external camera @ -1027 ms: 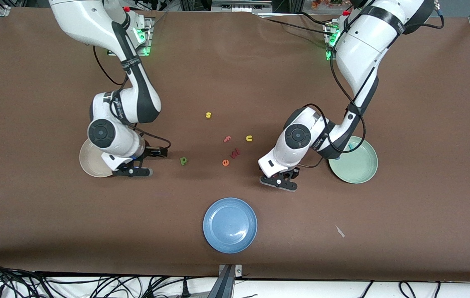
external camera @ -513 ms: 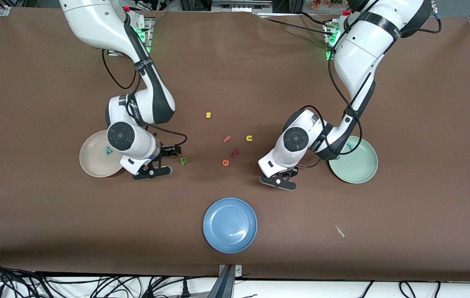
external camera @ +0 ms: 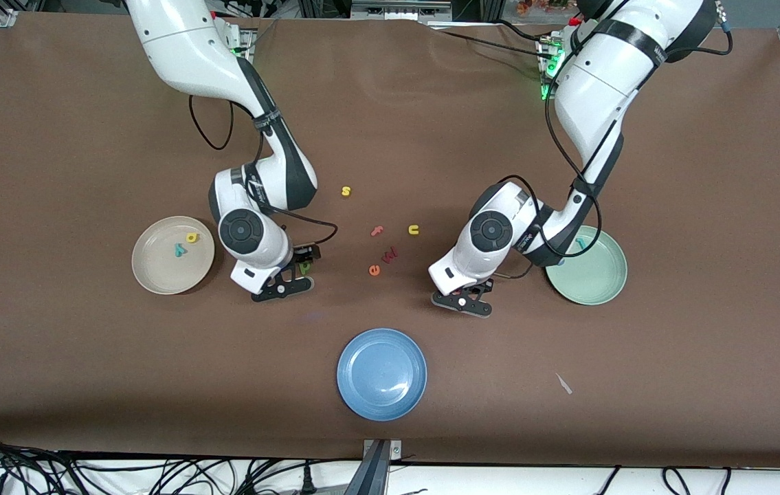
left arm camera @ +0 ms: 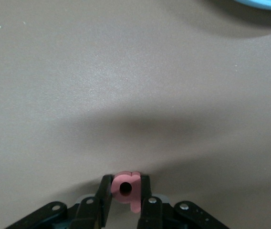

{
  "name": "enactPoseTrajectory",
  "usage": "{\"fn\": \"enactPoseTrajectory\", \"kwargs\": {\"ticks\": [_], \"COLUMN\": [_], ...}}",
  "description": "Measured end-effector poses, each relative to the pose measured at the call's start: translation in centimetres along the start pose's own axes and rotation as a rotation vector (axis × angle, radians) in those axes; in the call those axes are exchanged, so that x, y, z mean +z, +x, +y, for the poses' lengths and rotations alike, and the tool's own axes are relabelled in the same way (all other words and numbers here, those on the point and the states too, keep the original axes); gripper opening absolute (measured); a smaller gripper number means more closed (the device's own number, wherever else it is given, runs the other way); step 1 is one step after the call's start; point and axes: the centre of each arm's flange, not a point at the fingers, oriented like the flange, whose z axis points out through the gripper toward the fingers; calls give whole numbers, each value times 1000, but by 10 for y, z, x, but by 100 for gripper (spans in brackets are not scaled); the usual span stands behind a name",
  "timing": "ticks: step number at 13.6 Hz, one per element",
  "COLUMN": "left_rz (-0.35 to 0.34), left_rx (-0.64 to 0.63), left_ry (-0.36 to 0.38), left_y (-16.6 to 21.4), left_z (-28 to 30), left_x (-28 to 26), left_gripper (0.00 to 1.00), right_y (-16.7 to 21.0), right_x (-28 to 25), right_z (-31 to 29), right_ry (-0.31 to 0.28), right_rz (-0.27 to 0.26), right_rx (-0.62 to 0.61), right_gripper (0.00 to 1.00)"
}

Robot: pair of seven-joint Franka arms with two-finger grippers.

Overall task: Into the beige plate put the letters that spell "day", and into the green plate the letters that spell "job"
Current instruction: 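Grasp the pink q with the left gripper while the right gripper grasps d, then carry the q to the green plate while the right gripper carries d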

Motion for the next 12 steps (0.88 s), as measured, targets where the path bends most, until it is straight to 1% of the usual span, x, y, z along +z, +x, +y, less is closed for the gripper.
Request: {"fn": "enactPoseTrajectory", "kwargs": {"ticks": [3,5,7,9,11,12], "left_rz": [-14,-16,-12,-11,-39,-69], "left_rx": [-8,6,23,53,75,75], "left_ry": [23,45,58,67,78,85], "left_y": [6,13,22,29,29,26], "left_z": [-10,-32,-72,-117,-158,-178], "left_x": [-22,-52,-77,-94,-104,-108], "left_gripper": [26,26,26,26,26,26], "right_y": [7,9,8,7,7,7], "right_x": [8,10,13,14,14,14], "right_z": [-3,-5,-10,-15,-15,-15], "right_ry": [-6,-7,-2,2,3,3], "right_rz": [16,30,29,28,27,27], "right_rx": [-5,-8,-15,-18,-17,-16], "right_gripper": [99,93,93,81,81,78]}}
